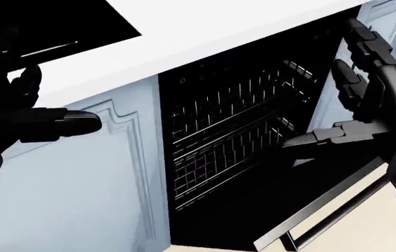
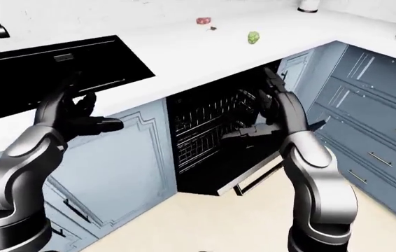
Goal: Close the dishwasher door
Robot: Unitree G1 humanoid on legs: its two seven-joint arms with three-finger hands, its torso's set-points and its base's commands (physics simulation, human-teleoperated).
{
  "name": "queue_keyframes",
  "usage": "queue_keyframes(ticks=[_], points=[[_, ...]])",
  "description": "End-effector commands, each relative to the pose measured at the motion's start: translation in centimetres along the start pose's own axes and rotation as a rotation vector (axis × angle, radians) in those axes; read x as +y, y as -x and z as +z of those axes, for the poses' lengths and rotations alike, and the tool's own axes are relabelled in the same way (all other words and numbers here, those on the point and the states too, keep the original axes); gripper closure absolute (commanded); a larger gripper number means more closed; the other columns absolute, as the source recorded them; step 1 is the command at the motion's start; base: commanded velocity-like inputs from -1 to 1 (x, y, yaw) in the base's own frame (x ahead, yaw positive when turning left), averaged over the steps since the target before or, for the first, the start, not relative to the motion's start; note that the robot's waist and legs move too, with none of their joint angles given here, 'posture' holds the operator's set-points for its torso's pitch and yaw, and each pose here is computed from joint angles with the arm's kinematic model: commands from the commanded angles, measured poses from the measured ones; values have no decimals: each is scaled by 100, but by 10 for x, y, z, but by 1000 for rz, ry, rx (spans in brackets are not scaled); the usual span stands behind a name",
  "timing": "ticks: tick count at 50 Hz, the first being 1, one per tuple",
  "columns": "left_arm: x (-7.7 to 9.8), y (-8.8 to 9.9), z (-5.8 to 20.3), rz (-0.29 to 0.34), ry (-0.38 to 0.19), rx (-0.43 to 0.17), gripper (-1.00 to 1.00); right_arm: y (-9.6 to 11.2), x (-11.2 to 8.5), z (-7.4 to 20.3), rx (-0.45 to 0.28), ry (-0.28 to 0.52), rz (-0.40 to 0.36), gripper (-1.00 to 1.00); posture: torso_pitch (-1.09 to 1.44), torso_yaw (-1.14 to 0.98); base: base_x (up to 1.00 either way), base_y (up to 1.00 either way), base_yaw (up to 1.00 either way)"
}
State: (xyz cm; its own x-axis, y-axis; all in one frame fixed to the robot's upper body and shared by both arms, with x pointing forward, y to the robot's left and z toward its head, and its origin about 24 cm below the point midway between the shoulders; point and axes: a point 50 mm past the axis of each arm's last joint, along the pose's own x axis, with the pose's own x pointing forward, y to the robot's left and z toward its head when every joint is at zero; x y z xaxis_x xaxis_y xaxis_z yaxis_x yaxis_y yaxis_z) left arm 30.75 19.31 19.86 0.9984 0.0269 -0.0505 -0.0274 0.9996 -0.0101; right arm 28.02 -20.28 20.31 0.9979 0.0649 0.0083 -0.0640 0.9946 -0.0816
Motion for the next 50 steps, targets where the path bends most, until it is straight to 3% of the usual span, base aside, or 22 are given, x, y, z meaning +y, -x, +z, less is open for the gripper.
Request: queue_keyframes(ticks=[1,22,23,29,31,32,41,44,45,46,50], points=[[2,5,24,4,-11,-114,-100,4,-1,24,-135,32,-15,-100,0,0,0,-100,0],[1,5,22,1,-13,-114,-100,4,-1,28,-165,51,-21,-100,0,0,0,-2,-2],[1,6,22,2,-13,-114,-100,5,-1,32,-177,20,-11,-100,0,0,0,0,-100],[1,6,22,2,-12,-112,-100,4,-3,33,-184,38,-32,-100,0,0,0,0,-100],[1,6,22,2,-12,-112,-100,2,-3,29,-156,105,-59,-100,0,0,0,0,0],[1,7,23,2,-12,-112,-100,1,-5,28,-162,80,-65,-100,0,0,0,0,0],[1,6,24,1,-14,-114,-100,-1,-5,37,-155,111,-92,-100,0,0,-64,48,0],[1,6,24,1,-14,-114,-100,-1,-3,36,-164,107,-78,-100,0,0,-100,17,0],[1,7,24,1,-14,-114,-100,3,-3,42,-237,35,-68,-100,0,0,-53,0,0],[1,7,24,1,-13,-114,-100,1,-3,41,-208,81,-73,-100,0,0,0,0,0],[1,7,24,2,-15,-114,-100,3,-2,41,-219,78,-68,-100,0,0,0,0,0]])
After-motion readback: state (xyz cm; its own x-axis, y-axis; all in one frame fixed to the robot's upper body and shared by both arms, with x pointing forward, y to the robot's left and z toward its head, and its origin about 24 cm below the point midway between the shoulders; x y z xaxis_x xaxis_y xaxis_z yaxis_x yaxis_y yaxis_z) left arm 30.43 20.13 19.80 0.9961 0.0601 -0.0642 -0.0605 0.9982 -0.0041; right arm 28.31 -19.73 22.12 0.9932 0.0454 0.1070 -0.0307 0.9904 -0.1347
